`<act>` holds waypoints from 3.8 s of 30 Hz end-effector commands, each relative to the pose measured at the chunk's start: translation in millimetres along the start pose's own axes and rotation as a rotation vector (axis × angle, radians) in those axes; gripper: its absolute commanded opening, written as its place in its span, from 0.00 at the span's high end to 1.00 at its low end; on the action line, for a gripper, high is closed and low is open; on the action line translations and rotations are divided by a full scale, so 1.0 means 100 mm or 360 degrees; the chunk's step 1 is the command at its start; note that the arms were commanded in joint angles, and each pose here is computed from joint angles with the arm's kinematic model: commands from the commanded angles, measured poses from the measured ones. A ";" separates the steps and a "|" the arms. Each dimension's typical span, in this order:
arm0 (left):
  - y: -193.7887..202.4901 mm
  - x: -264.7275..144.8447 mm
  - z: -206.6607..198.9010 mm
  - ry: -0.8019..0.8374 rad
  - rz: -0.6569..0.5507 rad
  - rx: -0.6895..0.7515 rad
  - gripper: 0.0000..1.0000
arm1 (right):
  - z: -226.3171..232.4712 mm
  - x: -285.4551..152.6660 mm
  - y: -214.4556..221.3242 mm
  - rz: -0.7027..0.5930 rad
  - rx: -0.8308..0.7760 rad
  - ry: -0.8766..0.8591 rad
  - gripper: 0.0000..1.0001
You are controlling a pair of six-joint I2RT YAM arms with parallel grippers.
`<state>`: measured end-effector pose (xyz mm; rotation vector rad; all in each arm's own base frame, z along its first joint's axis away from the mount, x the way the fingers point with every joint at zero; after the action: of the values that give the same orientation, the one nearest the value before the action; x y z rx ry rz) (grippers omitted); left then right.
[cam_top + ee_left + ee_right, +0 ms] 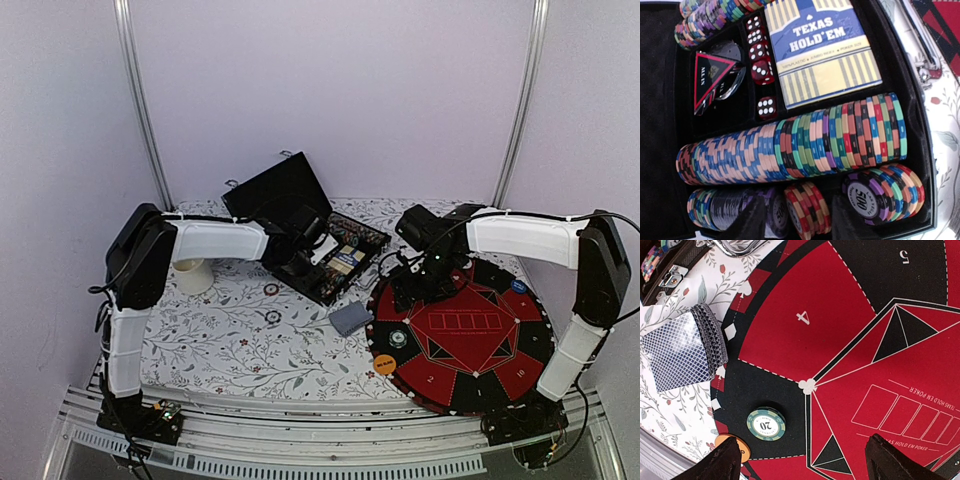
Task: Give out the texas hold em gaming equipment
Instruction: Adjust the poker chips pile in the chip case, then pick up the pile of poker chips from the chip case.
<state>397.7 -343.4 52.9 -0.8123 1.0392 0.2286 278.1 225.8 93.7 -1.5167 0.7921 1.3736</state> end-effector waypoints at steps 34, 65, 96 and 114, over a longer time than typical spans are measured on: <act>-0.15 -0.60 -0.15 0.0328 -0.0550 0.0109 0.35 | 0.01 -0.01 0.03 -0.0022 -0.0022 -0.0043 0.12; 0.07 -0.15 0.01 0.0629 -0.0344 0.0305 0.40 | 0.02 -0.08 -0.02 -0.0131 -0.0070 -0.0067 0.12; -0.19 -0.35 -0.10 0.0332 -0.0403 0.0428 0.39 | 0.04 0.03 0.09 -0.0052 -0.0076 -0.0100 0.12; 0.07 -0.14 -0.27 0.0461 -0.0290 0.0407 0.53 | 0.05 0.06 0.14 -0.0032 -0.0078 -0.0116 0.12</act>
<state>373.4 -349.8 67.1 -0.7254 1.1935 -0.1892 264.5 227.2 81.5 -1.5055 0.7174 1.4408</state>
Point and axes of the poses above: each gripper's point midway between its finger pads, its own x axis out along the fingers, its own z axis along the line the jaws close on, y = z × x, the point moved 1 cm from there along -x, back along the fingers, and after that the axes turned 5 degrees about -x, right-handed, at the moved point
